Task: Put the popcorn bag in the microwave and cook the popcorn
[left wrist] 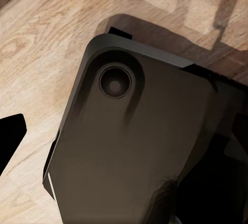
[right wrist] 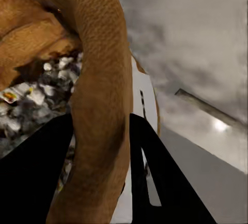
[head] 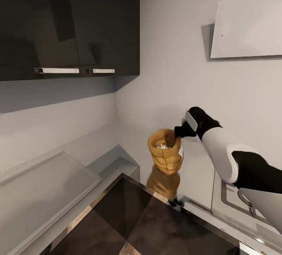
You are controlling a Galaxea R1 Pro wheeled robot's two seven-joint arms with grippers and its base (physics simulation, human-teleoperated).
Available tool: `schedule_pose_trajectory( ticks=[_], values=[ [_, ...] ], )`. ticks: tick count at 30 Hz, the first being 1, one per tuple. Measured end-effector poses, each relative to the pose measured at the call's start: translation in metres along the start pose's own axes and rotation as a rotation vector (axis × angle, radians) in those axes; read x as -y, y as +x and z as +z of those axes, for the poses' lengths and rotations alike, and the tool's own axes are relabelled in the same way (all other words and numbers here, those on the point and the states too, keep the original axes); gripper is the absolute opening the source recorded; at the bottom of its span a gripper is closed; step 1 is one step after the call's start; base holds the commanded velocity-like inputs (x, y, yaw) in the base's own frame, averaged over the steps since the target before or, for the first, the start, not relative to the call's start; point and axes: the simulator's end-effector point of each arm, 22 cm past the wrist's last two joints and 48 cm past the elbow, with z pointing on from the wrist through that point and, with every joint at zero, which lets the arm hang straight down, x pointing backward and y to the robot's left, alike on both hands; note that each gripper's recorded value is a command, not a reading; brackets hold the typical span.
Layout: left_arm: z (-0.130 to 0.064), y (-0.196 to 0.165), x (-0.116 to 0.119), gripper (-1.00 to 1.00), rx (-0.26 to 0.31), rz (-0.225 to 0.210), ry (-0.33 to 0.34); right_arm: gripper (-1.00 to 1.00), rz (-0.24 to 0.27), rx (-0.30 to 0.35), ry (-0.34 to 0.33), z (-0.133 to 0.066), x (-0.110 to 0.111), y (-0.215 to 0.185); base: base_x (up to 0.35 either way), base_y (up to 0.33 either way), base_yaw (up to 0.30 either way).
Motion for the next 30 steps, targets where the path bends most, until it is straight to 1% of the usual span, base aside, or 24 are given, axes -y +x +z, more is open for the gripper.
schedule_pose_trajectory(
  ticks=[1, 5, 7, 10, 14, 18, 26, 30],
  values=[
    [0.000, 0.000, 0.000, 1.00, 0.000, 0.000, 0.000, -1.00, 0.004, 0.043, 0.000, -0.010, 0.001, -0.015, 0.000, 0.000, 0.000],
    [0.000, 0.000, 0.001, 1.00, -0.001, 0.000, 0.001, -1.00, 0.007, 0.065, 0.000, -0.015, 0.002, -0.022, 0.000, 0.000, 0.000],
    [0.000, 0.000, 0.001, 1.00, -0.001, 0.000, 0.000, -1.00, 0.013, 0.137, -0.002, -0.034, 0.003, -0.046, 0.000, 0.000, 0.000],
    [0.000, 0.001, 0.001, 1.00, -0.001, 0.001, -0.002, -1.00, 0.018, 0.198, 0.000, -0.050, 0.006, -0.065, 0.000, 0.000, 0.000],
    [0.000, 0.002, 0.003, 1.00, -0.002, 0.005, 0.000, -1.00, 0.031, 0.204, -0.020, -0.052, 0.005, -0.067, 0.000, 0.000, 0.000],
    [0.000, 0.002, 0.004, 1.00, -0.002, 0.013, 0.002, -1.00, 0.033, 0.204, -0.023, -0.052, 0.004, -0.067, -0.046, 0.000, 0.000],
    [0.000, 0.002, 0.004, 1.00, -0.003, 0.003, 0.001, -1.00, 0.033, 0.203, -0.029, -0.052, 0.003, -0.067, -0.321, 0.000, 0.000],
    [0.000, 0.002, 0.004, 1.00, -0.003, 0.001, 0.001, -1.00, 0.032, 0.203, -0.053, -0.051, -0.003, -0.067, -0.347, 0.000, 0.000]
  ],
)
